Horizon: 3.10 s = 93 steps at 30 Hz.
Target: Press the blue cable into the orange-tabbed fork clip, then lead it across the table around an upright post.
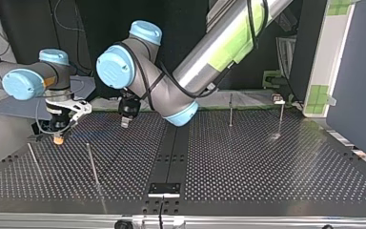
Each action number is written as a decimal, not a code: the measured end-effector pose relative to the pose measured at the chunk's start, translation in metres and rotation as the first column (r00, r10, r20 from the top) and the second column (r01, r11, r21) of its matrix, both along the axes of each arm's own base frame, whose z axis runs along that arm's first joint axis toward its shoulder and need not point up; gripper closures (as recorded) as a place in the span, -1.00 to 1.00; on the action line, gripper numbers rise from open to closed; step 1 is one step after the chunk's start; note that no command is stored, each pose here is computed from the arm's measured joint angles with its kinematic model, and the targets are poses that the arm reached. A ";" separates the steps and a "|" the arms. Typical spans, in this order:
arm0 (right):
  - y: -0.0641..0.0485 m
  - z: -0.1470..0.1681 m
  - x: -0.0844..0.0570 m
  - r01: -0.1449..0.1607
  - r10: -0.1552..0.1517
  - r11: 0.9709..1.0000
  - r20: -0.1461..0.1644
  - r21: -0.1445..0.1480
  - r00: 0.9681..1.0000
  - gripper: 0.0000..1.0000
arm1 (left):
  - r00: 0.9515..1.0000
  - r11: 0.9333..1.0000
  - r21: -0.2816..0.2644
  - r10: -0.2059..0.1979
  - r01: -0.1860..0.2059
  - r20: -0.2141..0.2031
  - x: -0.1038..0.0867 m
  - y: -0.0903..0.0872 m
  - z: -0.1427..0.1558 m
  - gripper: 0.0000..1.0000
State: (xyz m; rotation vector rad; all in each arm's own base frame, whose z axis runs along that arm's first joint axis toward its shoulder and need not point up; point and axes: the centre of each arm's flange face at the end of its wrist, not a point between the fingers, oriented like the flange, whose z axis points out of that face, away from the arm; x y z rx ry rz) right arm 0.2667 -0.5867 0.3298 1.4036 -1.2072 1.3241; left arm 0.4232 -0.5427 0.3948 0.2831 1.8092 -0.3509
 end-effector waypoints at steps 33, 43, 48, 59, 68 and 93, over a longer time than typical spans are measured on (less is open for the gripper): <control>0.089 0.133 -0.013 -0.152 0.152 0.988 -0.003 -0.003 0.988 1.00 | 0.994 0.986 -0.155 -0.079 0.067 -0.074 -0.010 0.017 0.044 -0.85; 0.107 0.154 -0.011 -0.178 0.178 0.984 -0.002 -0.020 0.984 1.00 | 0.989 0.953 -0.283 -0.129 0.104 -0.071 0.004 0.017 0.075 -0.85; 0.110 0.154 -0.007 -0.190 0.190 0.982 -0.004 -0.021 0.982 1.00 | 0.985 0.928 -0.348 -0.162 0.132 -0.058 0.008 0.014 0.087 -0.85; 0.114 0.154 0.001 -0.217 0.217 0.976 -0.006 -0.024 0.976 1.00 | 0.968 0.858 -0.473 -0.248 0.202 -0.036 0.012 0.004 0.096 -0.85; 0.114 0.155 0.001 -0.222 0.222 0.975 -0.007 -0.027 0.975 1.00 | 0.943 0.829 -0.519 -0.311 0.208 -0.117 0.007 0.005 0.092 -0.85; 0.121 0.162 0.007 -0.264 0.264 0.964 -0.005 -0.044 0.965 1.00 | 0.906 0.767 -0.639 -0.315 0.068 -0.282 0.019 -0.001 0.057 -0.85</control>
